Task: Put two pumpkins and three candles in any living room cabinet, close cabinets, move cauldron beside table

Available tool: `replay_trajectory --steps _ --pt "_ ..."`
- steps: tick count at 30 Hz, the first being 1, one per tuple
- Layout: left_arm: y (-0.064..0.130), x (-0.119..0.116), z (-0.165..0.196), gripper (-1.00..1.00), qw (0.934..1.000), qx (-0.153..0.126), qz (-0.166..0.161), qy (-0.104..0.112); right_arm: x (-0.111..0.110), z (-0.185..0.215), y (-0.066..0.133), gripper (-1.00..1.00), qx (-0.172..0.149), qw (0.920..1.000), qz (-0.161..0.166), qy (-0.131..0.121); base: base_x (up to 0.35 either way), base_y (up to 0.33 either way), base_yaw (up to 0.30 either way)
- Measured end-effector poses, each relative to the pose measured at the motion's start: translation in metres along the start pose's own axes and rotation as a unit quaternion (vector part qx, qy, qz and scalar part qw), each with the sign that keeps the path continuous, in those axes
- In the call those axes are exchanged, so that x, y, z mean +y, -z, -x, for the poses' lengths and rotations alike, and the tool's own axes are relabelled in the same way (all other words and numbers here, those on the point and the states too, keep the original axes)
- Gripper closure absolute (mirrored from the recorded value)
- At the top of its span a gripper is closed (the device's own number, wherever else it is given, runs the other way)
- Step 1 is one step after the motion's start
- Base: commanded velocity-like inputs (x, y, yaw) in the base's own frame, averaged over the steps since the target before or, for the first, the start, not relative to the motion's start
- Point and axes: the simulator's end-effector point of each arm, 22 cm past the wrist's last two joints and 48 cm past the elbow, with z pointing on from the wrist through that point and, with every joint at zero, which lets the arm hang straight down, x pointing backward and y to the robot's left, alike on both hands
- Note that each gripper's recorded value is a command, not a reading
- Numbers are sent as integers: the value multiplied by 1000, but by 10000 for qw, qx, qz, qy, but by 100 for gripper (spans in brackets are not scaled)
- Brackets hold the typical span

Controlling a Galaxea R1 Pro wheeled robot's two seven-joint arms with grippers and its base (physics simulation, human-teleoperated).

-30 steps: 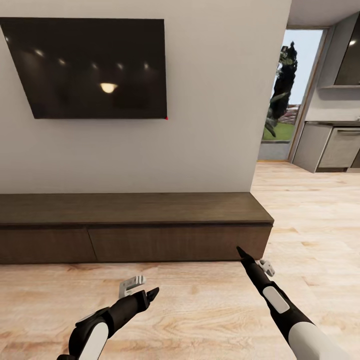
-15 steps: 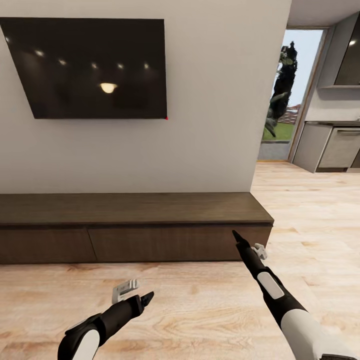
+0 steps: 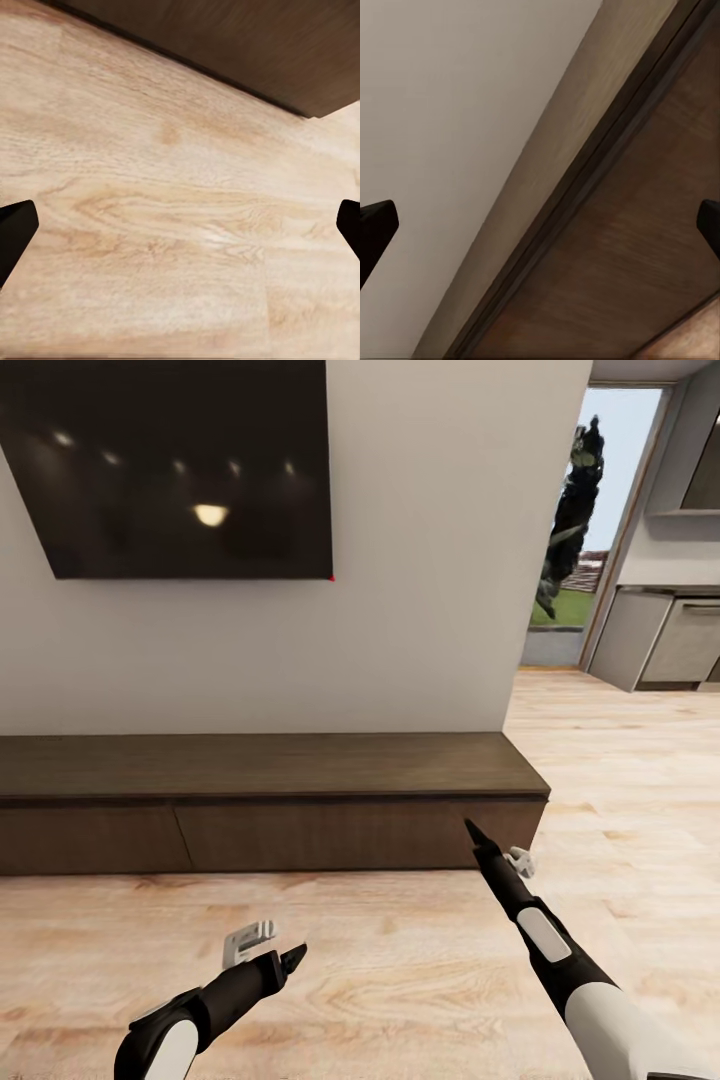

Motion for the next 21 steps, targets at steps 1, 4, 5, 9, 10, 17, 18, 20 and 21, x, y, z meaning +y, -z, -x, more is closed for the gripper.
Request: replay_trajectory --steps 1,4,5,9,10,17,18,20,21 --pt "-1 1 -1 -100 10000 17 8 7 -1 -1 0 -100 9 10000 10 -4 0 0 0" --pt "-4 4 -5 -100 10000 70 36 31 -7 -5 -1 -100 35 10000 -13 -10 0 0 0" --pt "-5 5 -6 -100 9999 87 45 38 -10 -6 -1 -100 45 10000 -31 -11 0 0 0" --pt "-9 10 -12 -100 9998 159 83 65 -20 -12 -1 -100 91 9999 -111 -17 0 0 0" --pt "-10 10 -14 -100 9998 182 92 73 -22 -13 -1 -100 102 9999 -130 -20 0 0 0" --pt "-23 16 -36 -100 9981 570 163 152 -38 -24 -2 -100 200 9995 -238 -39 0 0 0" --pt "-29 13 -31 -100 9974 702 148 108 -40 -26 -2 -100 213 9994 -253 -44 0 0 0" --pt "-45 8 -28 -100 9943 1052 144 70 -45 -30 -2 -100 280 9992 -290 -73 0 0 0" --pt "-55 9 -24 -100 9928 1173 162 158 -47 -32 -2 -100 325 9990 -308 -92 0 0 0"
